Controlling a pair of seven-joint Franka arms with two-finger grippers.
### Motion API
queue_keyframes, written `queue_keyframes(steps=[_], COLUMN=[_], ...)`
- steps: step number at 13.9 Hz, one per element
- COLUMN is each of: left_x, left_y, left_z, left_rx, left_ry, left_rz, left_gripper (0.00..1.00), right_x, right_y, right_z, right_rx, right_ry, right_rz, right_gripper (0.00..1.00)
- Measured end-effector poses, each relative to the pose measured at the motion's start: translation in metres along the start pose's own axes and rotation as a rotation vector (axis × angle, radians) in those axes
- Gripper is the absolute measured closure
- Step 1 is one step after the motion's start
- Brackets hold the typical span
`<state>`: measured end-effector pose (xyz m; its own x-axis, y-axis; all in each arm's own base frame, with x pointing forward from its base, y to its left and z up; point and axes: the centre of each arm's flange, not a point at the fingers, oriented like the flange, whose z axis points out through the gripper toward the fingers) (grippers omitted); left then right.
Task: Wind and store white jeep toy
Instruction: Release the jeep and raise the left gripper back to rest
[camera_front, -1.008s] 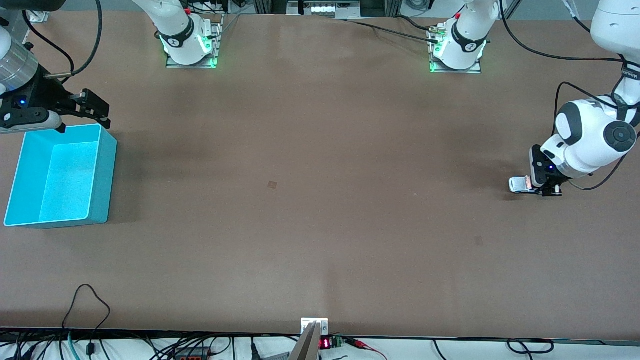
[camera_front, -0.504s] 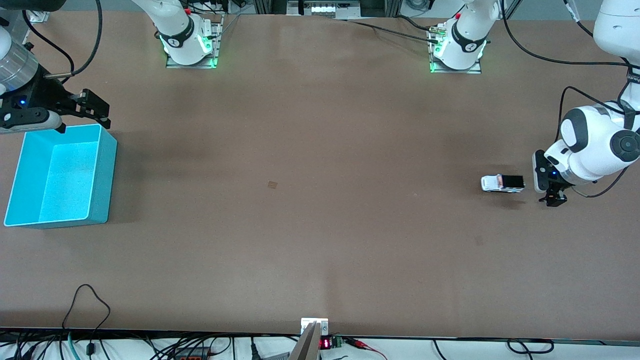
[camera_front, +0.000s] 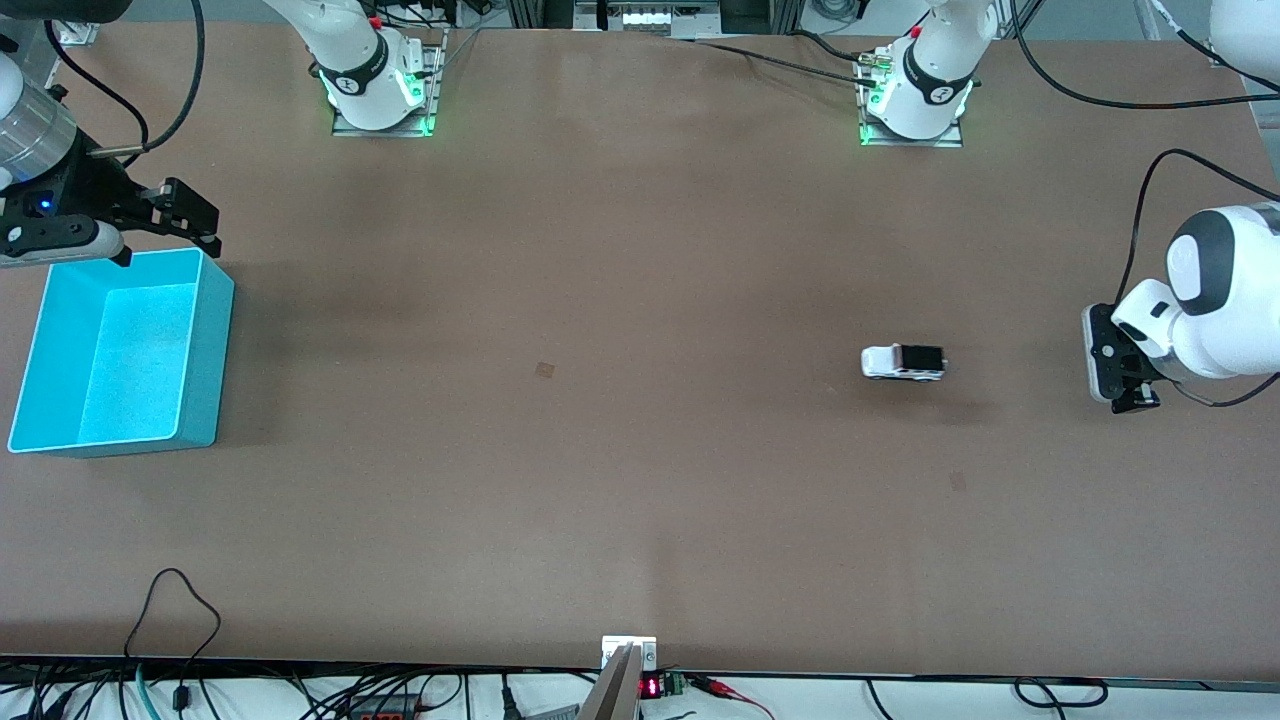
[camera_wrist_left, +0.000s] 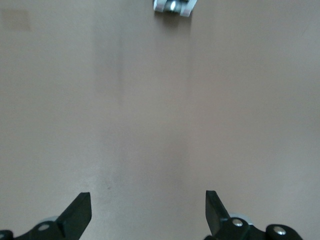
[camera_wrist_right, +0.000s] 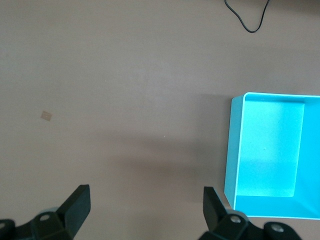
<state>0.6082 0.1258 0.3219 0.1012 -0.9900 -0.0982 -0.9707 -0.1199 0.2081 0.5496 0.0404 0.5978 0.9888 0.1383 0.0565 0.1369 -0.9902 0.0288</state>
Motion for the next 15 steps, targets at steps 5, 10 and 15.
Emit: queue_keyframes(steps=[5,10,15], left_x=[0.064,0.12,0.156], left_y=[0.002,0.018,0.039], left_z=[-0.066,-0.126,-0.171], left_rx=[-0.069,-0.092,-0.018], left_ry=[-0.039,-0.067,-0.043], left_rz=[-0.215,-0.544,-0.818], left_gripper=[0.0,0.0,0.0], right_x=[0.0,0.0,0.0], right_y=[0.0,0.0,0.0], right_z=[0.0,0.0,0.0], right_rx=[0.0,0.0,0.0], right_ry=[0.0,0.0,0.0], right_rz=[0.0,0.0,0.0], right_gripper=[0.0,0.0,0.0])
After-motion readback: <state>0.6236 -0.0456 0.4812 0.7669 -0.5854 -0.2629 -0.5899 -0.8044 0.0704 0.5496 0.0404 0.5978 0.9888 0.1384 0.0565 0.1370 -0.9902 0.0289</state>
